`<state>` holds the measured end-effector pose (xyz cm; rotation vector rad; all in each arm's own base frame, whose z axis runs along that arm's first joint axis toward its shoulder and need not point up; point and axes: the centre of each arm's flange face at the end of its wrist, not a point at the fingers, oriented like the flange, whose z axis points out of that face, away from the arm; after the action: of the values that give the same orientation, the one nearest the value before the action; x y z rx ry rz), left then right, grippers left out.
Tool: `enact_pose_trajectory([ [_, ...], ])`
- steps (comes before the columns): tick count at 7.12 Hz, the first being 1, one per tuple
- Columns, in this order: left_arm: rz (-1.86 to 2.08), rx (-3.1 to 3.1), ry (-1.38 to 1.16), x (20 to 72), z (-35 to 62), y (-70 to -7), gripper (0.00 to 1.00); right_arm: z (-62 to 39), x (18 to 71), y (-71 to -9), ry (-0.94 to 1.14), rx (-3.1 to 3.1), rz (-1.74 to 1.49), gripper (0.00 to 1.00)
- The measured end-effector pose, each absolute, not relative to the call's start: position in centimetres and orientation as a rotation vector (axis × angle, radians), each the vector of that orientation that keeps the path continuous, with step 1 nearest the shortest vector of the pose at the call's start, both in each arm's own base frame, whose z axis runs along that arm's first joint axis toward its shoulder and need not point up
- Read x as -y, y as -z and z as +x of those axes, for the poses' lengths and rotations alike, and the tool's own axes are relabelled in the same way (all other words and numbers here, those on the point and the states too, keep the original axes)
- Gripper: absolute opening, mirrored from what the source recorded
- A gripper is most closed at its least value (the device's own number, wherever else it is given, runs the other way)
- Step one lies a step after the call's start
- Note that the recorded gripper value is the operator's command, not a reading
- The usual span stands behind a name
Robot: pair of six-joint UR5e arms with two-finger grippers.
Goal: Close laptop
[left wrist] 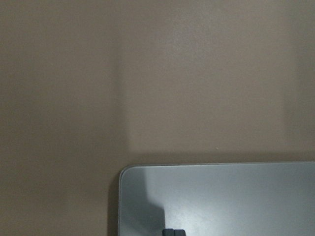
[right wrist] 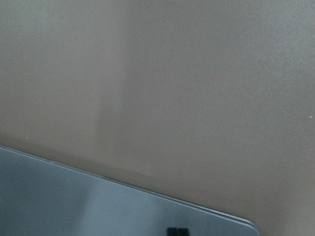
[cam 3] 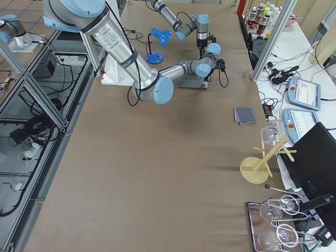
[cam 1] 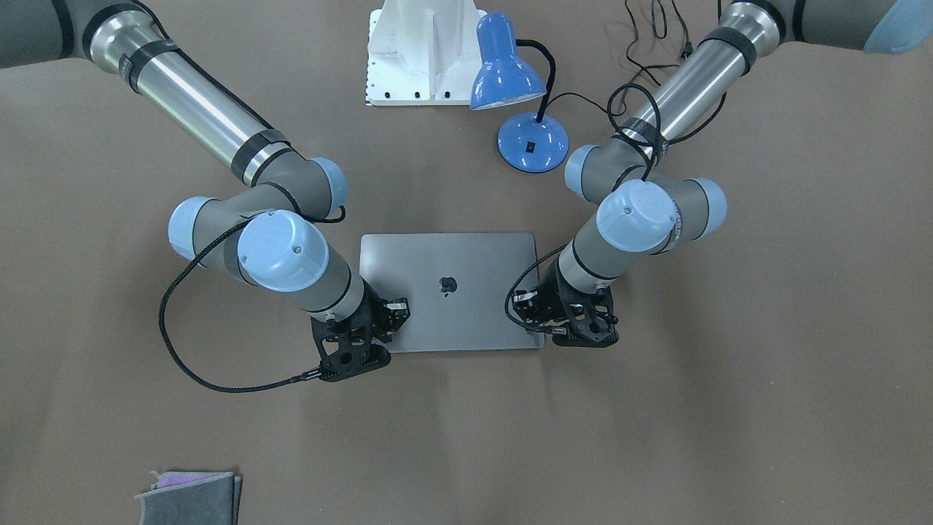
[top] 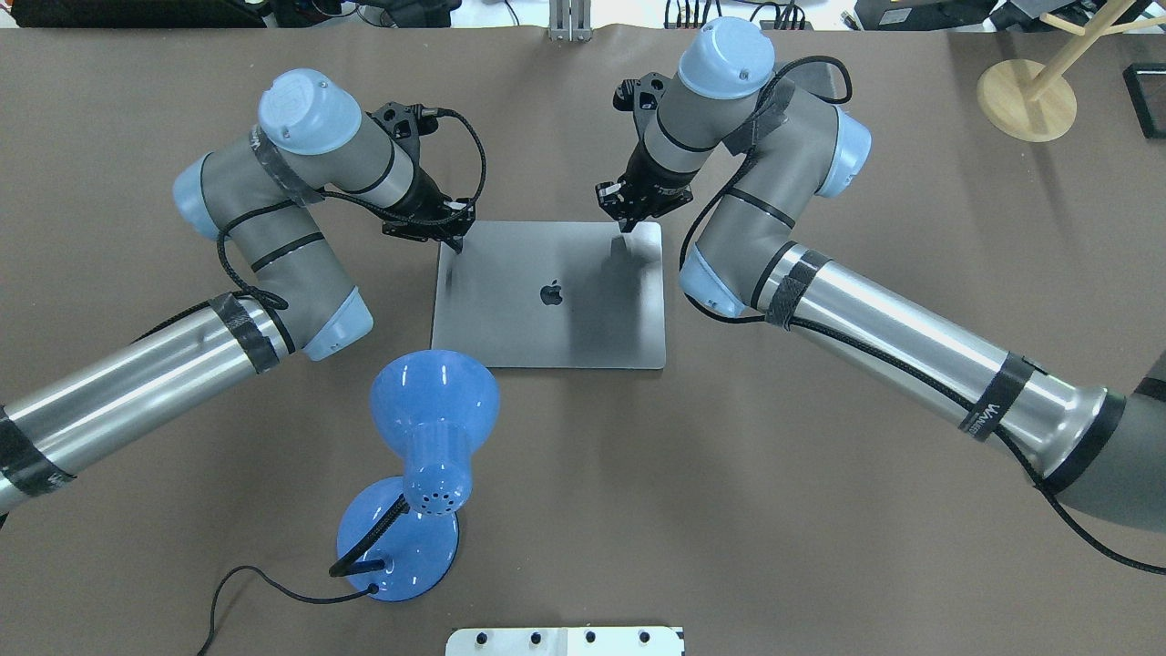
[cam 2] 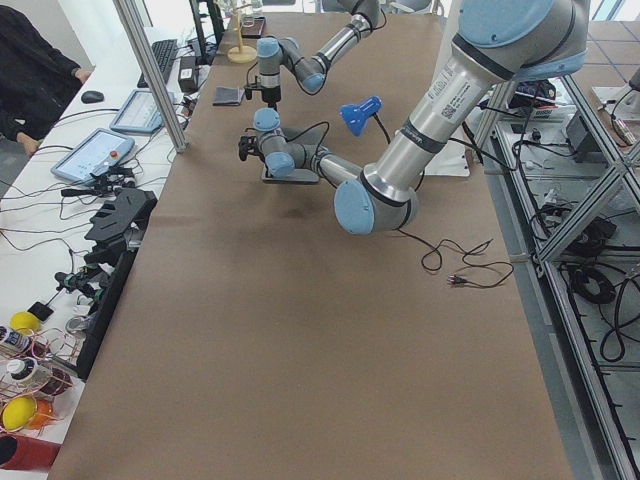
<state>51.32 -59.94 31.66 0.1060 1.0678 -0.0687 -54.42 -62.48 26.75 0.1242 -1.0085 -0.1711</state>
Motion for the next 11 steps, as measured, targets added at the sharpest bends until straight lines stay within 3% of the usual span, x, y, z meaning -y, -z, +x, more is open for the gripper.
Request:
enact_pose_trajectory([
  [1, 0.109, -1.071, 0.070, 60.1, 51.3, -31.4, 0.00, -54.2, 62.7, -26.5, 0.169, 1.012, 0.127, 0.00],
  [2, 0.111, -1.080, 0.072, 60.3, 51.0, -30.7, 0.00, -53.3, 63.3, -26.0, 0.162, 1.020, 0.130, 0.06],
  [3, 0.111, -1.095, 0.073, 60.7, 50.4, -29.8, 0.56, -51.7, 64.3, -25.6, 0.151, 1.035, 0.127, 0.89],
  [4, 0.111, -1.114, 0.071, 60.9, 49.5, -28.8, 0.98, -49.4, 65.5, -25.0, 0.141, 1.060, 0.117, 0.99],
  [7, 0.162, -1.135, 0.132, 62.5, 40.8, -28.7, 0.98, -40.0, 68.4, -27.4, 0.073, 1.074, 0.112, 0.99],
  [9, 0.242, -1.092, 0.163, 66.1, 27.3, -34.0, 0.98, -31.2, 70.8, -33.1, 0.035, 1.016, 0.139, 0.99],
  [11, 0.371, -0.967, 0.074, 65.2, 13.9, -42.9, 0.98, -21.2, 72.2, -40.3, 0.124, 0.874, 0.168, 1.00],
])
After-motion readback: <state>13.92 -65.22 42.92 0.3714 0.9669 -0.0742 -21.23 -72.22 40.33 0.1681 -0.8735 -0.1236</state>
